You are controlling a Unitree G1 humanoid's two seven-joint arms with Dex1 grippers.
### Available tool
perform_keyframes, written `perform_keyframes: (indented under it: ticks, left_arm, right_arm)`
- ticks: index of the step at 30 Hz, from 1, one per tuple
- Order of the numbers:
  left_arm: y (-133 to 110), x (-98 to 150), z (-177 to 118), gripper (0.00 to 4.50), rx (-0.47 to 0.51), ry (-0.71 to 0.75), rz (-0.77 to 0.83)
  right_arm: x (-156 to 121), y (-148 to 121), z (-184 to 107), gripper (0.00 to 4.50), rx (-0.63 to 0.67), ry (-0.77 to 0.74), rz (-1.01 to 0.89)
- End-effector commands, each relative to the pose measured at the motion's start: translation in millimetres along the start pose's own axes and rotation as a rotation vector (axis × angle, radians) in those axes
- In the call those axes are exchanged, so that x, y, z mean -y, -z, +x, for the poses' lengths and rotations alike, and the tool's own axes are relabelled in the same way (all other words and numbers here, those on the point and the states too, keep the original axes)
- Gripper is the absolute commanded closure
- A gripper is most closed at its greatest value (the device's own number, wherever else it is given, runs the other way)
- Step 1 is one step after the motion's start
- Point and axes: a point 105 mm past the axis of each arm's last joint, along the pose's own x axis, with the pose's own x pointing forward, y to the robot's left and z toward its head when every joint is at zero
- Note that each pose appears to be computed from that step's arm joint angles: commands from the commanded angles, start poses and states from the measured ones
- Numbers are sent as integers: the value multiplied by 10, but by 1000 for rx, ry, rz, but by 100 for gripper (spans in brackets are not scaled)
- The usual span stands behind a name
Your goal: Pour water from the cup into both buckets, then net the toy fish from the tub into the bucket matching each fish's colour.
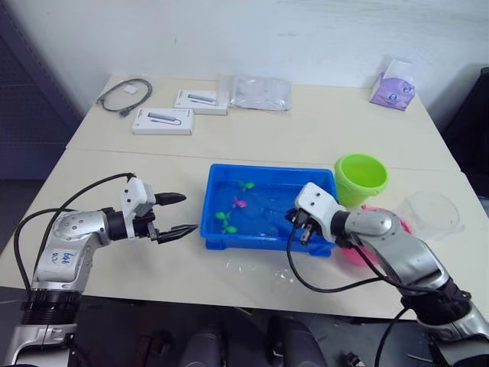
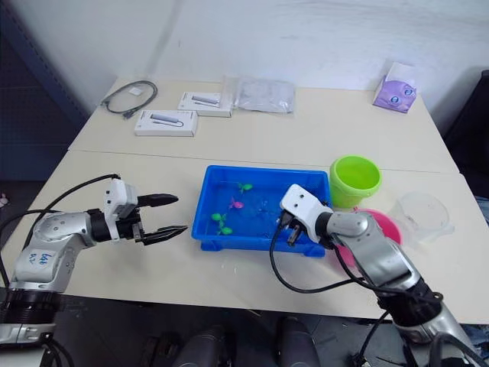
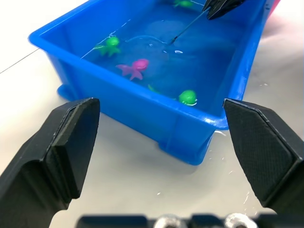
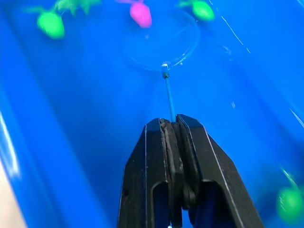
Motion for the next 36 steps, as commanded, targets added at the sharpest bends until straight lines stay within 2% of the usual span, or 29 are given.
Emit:
perform_keyframes:
  ticks: [1, 7, 14, 21, 29, 33, 36]
  left_arm:
    - [-100, 2, -40, 6, 14, -9, 37]
    - [-106, 2, -31, 6, 17, -12, 35]
    - [-218, 50, 51, 6, 71, 32, 39]
    - [-379, 180, 292, 6, 134, 149, 44]
    - [-556, 346, 606, 6, 190, 326, 71]
    - [-630, 339, 739, 6, 218, 369, 85]
    - [-571, 361, 782, 6, 200, 419, 83]
  right_arm:
    - [-19, -155, -63, 450, 60, -46, 46]
    - [-55, -221, -123, 450, 94, -81, 128]
    - [21, -173, -474, 450, 133, -31, 156]
    - [27, -181, -953, 450, 240, 46, 180]
    - [9, -48, -1579, 450, 294, 257, 250]
    - [-50, 121, -1897, 450, 263, 357, 312]
    - [-99, 182, -2084, 450, 269, 417, 335]
